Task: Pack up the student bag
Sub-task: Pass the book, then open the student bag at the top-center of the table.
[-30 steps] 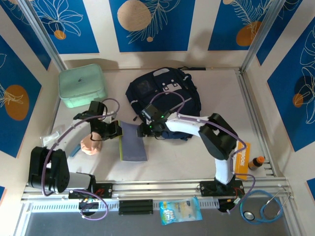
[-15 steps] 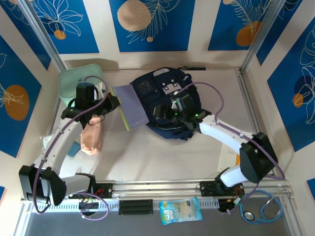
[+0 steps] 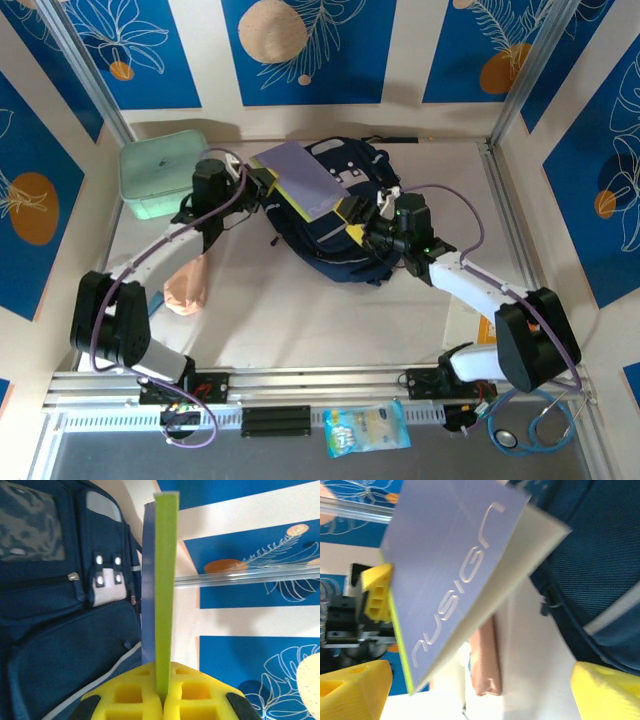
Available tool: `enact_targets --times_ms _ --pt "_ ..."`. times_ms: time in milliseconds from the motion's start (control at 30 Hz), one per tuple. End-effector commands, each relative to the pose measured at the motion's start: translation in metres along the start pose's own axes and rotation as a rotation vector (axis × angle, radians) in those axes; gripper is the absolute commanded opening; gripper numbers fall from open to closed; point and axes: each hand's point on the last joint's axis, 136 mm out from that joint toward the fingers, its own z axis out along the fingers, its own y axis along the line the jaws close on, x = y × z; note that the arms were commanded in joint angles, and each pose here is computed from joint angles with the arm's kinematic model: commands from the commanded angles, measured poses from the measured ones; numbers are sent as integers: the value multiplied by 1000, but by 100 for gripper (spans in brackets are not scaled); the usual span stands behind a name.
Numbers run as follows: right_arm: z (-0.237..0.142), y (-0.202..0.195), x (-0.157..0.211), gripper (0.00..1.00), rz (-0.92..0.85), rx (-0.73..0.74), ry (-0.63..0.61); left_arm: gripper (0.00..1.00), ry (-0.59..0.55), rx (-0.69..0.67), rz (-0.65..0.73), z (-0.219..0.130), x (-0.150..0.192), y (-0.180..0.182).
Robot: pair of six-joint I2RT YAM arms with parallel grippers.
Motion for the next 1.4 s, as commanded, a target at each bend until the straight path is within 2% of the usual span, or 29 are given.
enact_targets --times_ms 0,233,467,600,767,833,867,967,1033,1100,1367 --pt "3 40 -4 94 64 -195 27 0 -25 143 -40 7 0 -33" --pt "16 45 -20 92 102 -203 -24 0 4 177 -61 14 12 -43" --pt "21 49 -37 78 149 -241 -98 0 -4 147 -58 11 14 -38" --pt "20 52 -41 59 141 -263 -118 0 -7 139 -55 12 14 -34" --pt "18 49 -41 31 123 -250 -131 0 7 119 -59 13 17 -28" --pt "17 46 -41 16 120 -230 -128 0 10 78 -43 11 18 -23" --pt "17 45 -41 12 116 -220 -128 5 11 67 -28 10 18 -23" --pt "12 39 -43 5 93 -169 -141 41 10 9 34 4 20 -17" --pt "5 31 -44 3 72 -115 -154 58 14 -50 115 -1 21 -10" --pt "-6 24 -47 2 47 -62 -182 67 33 -108 206 -2 23 0" --pt "-75 -3 -71 1 -92 255 -333 79 175 -370 587 0 51 34"
